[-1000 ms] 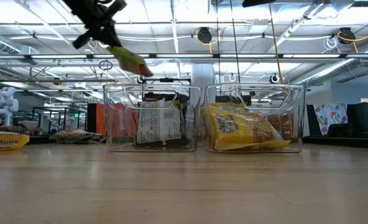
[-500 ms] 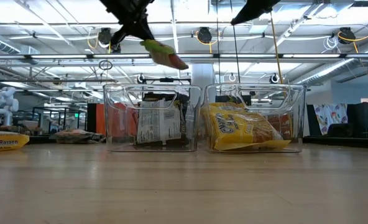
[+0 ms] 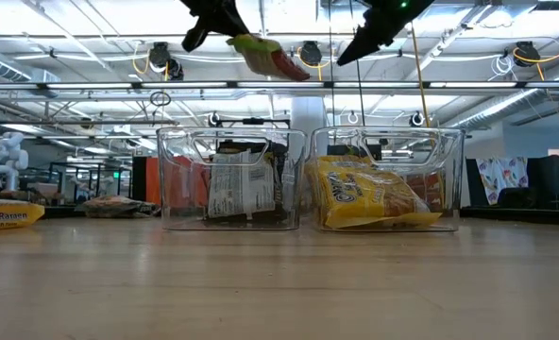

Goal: Sort Maruchan noodles
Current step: Put the green noodle pack into the top transparent bin

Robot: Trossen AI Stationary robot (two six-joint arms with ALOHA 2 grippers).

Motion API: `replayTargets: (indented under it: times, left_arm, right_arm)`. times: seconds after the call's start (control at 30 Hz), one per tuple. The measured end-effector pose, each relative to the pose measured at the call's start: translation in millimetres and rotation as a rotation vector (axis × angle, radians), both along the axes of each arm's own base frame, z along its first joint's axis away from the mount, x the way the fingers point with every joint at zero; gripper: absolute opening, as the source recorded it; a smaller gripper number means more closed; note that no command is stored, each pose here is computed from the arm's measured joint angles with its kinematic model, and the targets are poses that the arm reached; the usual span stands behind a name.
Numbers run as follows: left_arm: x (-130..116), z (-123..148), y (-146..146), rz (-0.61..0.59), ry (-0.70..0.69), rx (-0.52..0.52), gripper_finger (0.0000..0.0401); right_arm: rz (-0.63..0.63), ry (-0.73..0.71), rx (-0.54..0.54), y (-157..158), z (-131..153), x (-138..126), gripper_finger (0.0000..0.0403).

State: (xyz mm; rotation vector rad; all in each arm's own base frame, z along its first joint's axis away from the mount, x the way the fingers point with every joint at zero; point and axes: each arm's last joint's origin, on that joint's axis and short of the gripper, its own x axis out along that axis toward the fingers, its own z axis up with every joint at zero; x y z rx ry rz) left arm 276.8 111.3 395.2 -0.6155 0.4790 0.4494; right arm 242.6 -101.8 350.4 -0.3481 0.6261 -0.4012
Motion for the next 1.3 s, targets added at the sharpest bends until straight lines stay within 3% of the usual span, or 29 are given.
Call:
replayTargets:
  times: [0.3, 0.57, 0.9, 1.3]
  left_arm:
    - [5.1, -0.1, -13.7, -0.046, 0.001, 0.000, 0.0000]
    - [8.2, -0.2, -23.4, -0.091, 0.006, 0.014, 0.0000]
    - [8.7, -0.2, -25.1, -0.098, 0.010, 0.025, 0.0000]
    - [10.5, -0.1, -31.1, -0.119, 0.008, 0.025, 0.0000]
  right_arm:
    - [0.099, 0.007, 0.024, -4.6, -12.6, 19.0, 0.0090]
    - [0.127, -0.050, 0.020, -7.5, -10.0, 23.7, 0.0093]
    - [0.230, -0.054, 0.127, -6.5, -13.6, 22.5, 0.0093]
    - [0.196, 0.004, 0.099, -17.7, -35.0, 42.5, 0.0093]
